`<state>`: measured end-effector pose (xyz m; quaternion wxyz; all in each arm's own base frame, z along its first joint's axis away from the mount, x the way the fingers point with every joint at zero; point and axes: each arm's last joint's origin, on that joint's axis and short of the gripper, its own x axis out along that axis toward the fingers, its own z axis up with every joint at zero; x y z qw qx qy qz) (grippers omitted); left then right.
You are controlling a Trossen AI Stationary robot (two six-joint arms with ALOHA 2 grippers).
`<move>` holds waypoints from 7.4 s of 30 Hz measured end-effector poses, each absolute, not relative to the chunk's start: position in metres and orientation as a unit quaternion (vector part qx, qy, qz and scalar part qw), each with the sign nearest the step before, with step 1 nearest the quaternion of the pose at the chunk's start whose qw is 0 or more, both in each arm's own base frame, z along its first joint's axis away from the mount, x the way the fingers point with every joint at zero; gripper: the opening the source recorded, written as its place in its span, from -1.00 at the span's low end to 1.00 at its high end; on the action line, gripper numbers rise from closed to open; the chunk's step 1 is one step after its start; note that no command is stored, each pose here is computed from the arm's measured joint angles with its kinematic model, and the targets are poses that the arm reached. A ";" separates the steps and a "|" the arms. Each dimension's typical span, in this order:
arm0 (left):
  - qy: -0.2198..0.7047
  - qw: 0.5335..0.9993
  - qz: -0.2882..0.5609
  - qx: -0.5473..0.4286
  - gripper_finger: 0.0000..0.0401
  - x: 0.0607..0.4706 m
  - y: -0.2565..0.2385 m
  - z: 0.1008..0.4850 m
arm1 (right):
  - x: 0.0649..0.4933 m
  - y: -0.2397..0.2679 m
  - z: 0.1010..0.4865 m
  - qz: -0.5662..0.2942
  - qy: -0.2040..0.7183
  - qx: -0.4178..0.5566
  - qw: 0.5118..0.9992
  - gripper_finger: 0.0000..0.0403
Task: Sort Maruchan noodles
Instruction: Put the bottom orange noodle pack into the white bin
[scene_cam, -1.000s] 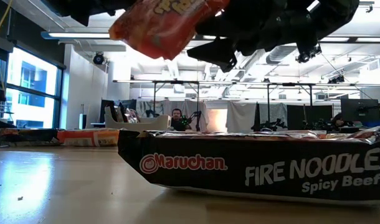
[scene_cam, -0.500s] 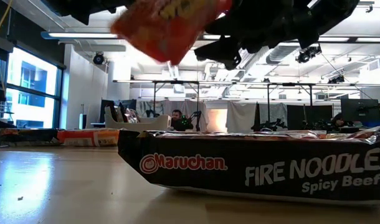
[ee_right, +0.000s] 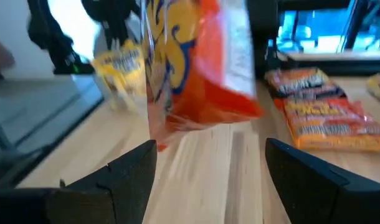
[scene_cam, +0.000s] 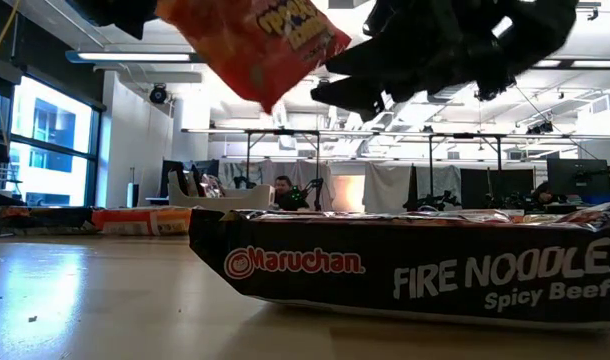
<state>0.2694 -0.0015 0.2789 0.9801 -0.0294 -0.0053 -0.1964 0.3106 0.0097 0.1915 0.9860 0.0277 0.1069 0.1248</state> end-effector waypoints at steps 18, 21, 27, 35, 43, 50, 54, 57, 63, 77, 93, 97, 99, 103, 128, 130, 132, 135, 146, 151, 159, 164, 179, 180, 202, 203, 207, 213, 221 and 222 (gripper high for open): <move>-0.023 0.981 -0.191 -0.018 -1.00 0.269 0.001 0.282 | 0.325 0.000 0.176 0.138 0.014 0.075 0.987 0.40; -0.027 0.981 -0.192 -0.016 -1.00 0.269 0.001 0.283 | 0.325 -0.002 0.177 0.149 0.007 0.073 0.986 0.40; -0.027 0.981 -0.193 -0.013 -1.00 0.269 0.001 0.283 | 0.324 -0.009 0.180 0.175 -0.005 0.072 0.982 0.40; 0.139 0.981 -0.121 -0.068 -0.97 0.268 0.002 0.251 | 0.323 -0.013 0.163 0.179 0.084 0.104 0.975 0.40; 0.366 0.915 -0.019 -0.169 -0.65 0.274 0.005 0.181 | 0.318 -0.013 0.144 0.149 0.190 0.178 0.954 0.26; 0.412 0.884 -0.013 -0.222 -0.22 0.296 0.018 0.124 | 0.317 -0.013 0.140 0.132 0.208 0.173 0.954 0.19; 0.393 0.874 -0.051 -0.281 -0.07 0.305 0.032 0.106 | 0.317 -0.013 0.140 0.132 0.210 0.173 0.953 0.18; 0.374 0.864 -0.095 -0.324 -0.03 0.310 0.041 0.098 | 0.316 -0.013 0.139 0.131 0.215 0.173 0.952 0.18; 0.346 0.857 -0.141 -0.356 -0.05 0.315 0.049 0.093 | 0.316 -0.013 0.138 0.133 0.217 0.167 0.953 0.18; 0.361 0.874 -0.166 -0.282 -0.24 0.316 0.029 0.089 | 0.316 -0.013 0.138 0.133 0.217 0.167 0.953 0.18; 0.378 0.884 -0.210 -0.178 -0.97 0.332 0.015 0.103 | 0.308 -0.013 0.150 0.112 0.243 0.210 0.940 0.18; 0.370 0.892 -0.203 -0.163 -0.99 0.330 0.018 0.111 | 0.299 -0.011 0.156 0.074 0.279 0.239 0.927 0.18; 0.361 0.899 -0.194 -0.153 -1.00 0.329 0.019 0.120 | 0.296 -0.007 0.154 0.055 0.288 0.273 0.916 0.18; 0.344 0.913 -0.179 -0.125 -1.00 0.327 0.020 0.137 | 0.290 0.006 0.140 0.029 0.299 0.362 0.883 0.18; 0.263 0.948 -0.171 -0.055 -1.00 0.320 0.006 0.188 | 0.305 0.021 0.118 0.112 0.143 0.263 0.948 0.18; 0.264 0.950 -0.161 -0.053 -1.00 0.320 0.006 0.188 | 0.306 0.022 0.115 0.125 0.138 0.269 0.945 0.18; 0.265 0.950 -0.157 -0.052 -1.00 0.320 0.006 0.187 | 0.306 0.022 0.109 0.125 0.151 0.281 0.939 0.18; 0.268 0.950 -0.149 -0.061 -1.00 0.320 0.007 0.187 | 0.306 0.022 0.103 0.120 0.163 0.290 0.935 0.18; 0.314 0.941 -0.073 -0.100 -0.67 0.315 0.020 0.180 | 0.307 0.022 0.105 0.128 0.150 0.275 0.941 0.18; 0.311 0.942 -0.067 -0.106 -0.40 0.315 0.028 0.180 | 0.310 0.023 0.107 0.138 0.145 0.269 0.942 0.18; 0.311 0.938 -0.076 -0.133 -0.09 0.314 0.032 0.180 | 0.321 0.030 0.116 0.169 0.135 0.239 0.947 0.18; 0.307 0.927 -0.129 -0.169 0.00 0.314 0.029 0.182 | 0.325 0.031 0.117 0.176 0.143 0.236 0.945 0.18; 0.332 0.878 -0.164 -0.303 0.02 0.314 0.024 0.181 | 0.325 0.031 0.117 0.178 0.142 0.224 0.948 0.18; 0.337 0.874 -0.163 -0.311 0.02 0.314 0.024 0.179 | 0.325 0.031 0.117 0.178 0.142 0.224 0.948 0.18; 0.422 0.835 -0.256 -0.245 -0.02 0.356 0.004 0.162 | 0.325 0.031 0.117 0.180 0.139 0.212 0.951 0.18; 0.422 0.835 -0.260 -0.239 -0.04 0.355 0.003 0.162 | 0.325 0.031 0.117 0.180 0.139 0.212 0.951 0.18; 0.423 0.834 -0.267 -0.231 -0.18 0.355 -0.002 0.162 | 0.325 0.031 0.117 0.180 0.139 0.212 0.951 0.18; 0.424 0.835 -0.281 -0.210 -0.55 0.354 -0.007 0.161 | 0.325 0.031 0.117 0.180 0.139 0.212 0.951 0.18; 0.424 0.835 -0.280 -0.210 -0.98 0.354 -0.005 0.161 | 0.324 0.031 0.118 0.195 0.151 0.241 0.939 0.18; 0.425 0.835 -0.280 -0.210 -0.98 0.354 -0.005 0.161 | 0.323 0.031 0.119 0.201 0.160 0.258 0.931 0.18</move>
